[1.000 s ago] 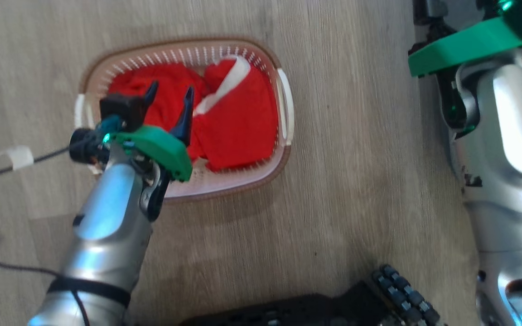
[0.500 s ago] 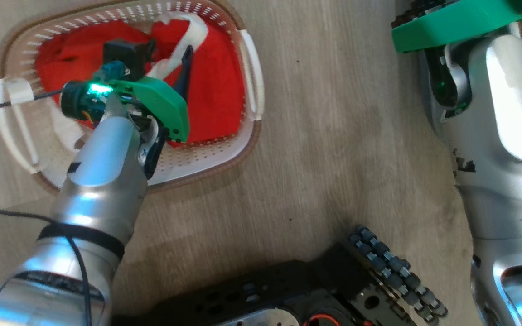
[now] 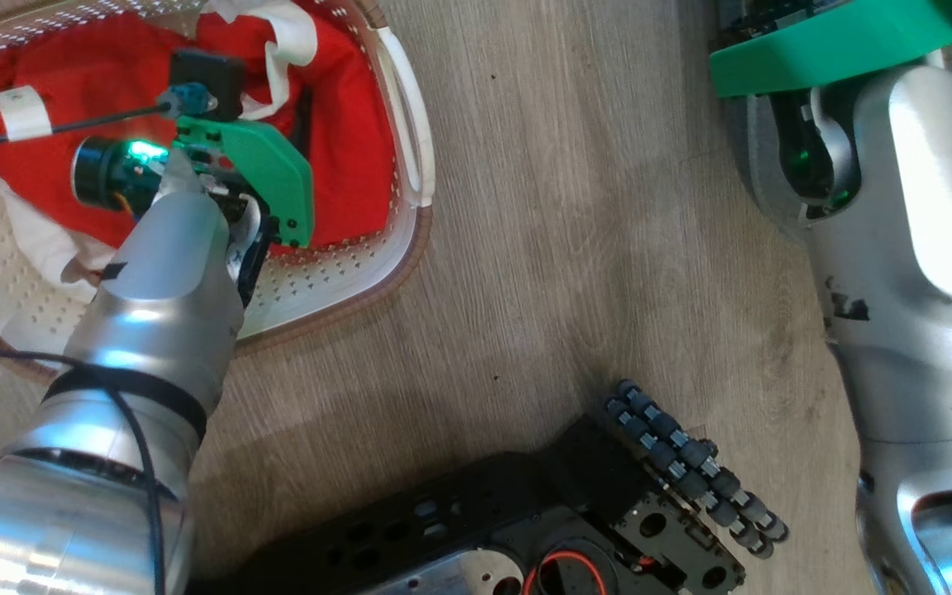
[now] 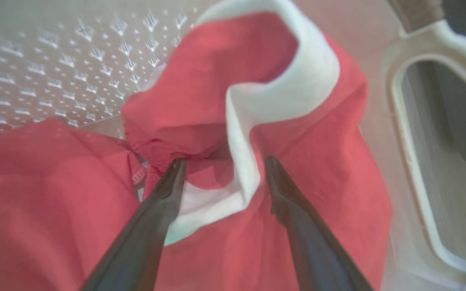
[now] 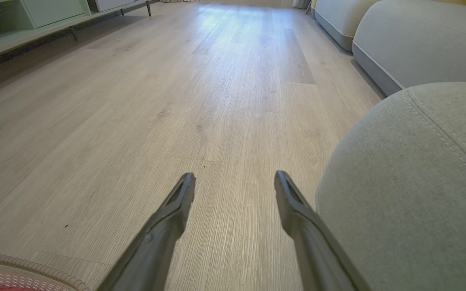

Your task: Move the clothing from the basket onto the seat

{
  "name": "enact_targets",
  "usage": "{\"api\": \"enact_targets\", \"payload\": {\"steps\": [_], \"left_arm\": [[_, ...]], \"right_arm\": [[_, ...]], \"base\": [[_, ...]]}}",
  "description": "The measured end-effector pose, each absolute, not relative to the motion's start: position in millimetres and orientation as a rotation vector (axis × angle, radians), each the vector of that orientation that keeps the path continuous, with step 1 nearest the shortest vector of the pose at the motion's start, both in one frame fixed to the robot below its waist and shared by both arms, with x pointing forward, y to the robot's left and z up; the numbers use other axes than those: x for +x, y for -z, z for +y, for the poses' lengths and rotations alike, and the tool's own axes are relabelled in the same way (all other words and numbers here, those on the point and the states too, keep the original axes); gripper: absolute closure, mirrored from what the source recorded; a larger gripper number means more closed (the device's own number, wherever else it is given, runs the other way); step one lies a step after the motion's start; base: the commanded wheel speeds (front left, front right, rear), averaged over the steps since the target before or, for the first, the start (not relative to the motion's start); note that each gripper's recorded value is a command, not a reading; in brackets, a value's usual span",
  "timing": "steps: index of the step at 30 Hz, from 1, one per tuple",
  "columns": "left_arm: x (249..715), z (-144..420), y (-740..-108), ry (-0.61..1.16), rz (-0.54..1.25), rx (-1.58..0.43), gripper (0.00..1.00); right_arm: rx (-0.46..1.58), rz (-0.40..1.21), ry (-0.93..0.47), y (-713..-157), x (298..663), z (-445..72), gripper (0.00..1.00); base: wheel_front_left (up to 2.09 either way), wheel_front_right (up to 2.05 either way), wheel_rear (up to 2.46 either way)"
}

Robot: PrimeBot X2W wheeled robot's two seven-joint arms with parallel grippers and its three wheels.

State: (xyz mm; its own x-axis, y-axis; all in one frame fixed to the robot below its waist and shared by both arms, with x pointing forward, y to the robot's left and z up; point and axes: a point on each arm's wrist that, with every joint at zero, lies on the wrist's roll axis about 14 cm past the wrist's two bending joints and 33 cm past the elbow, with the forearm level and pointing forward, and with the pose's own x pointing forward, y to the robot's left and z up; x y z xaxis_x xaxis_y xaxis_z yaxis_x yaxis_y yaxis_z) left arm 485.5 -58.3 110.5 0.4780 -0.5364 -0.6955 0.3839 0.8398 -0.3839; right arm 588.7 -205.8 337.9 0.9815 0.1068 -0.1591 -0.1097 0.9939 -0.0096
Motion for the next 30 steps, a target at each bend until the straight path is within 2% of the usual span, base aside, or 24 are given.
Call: {"api": "enact_targets", "payload": {"steps": [3,4,5,11,20,30], "left_arm": [[480.5,-61.9,-109.3,0.599,0.919,-0.173,0.0],[478.8,-63.2,-109.5,0.615,0.919,-0.165,0.55],[478.2,-63.6,-109.7,0.623,0.917,-0.157,1.0],[483.1,-59.8,-114.5,0.634,0.903,-0.146,1.0],[489.2,-38.4,-155.6,0.588,0.853,-0.16,1.0],[489.7,-6.1,-236.8,0.494,0.708,-0.199,1.0]], "right_arm": [[-0.009,0.159,-0.103,-337.9,588.3,-207.3,0.0],[-0.009,0.159,-0.102,-338.4,588.2,-207.5,0.0],[-0.01,0.158,-0.102,-339.3,588.1,-207.7,0.0],[0.004,0.139,-0.095,-349.6,588.7,-209.3,0.0],[0.014,0.081,-0.101,-386.4,588.0,-201.2,0.0],[0.049,0.034,-0.133,-433.6,568.3,-178.6,0.0]], "base": [[0.0,0.0,0.0],[0.0,0.0,0.0],[0.0,0.0,0.0],[0.0,0.0,0.0],[0.0,0.0,0.0],[0.0,0.0,0.0]]}}
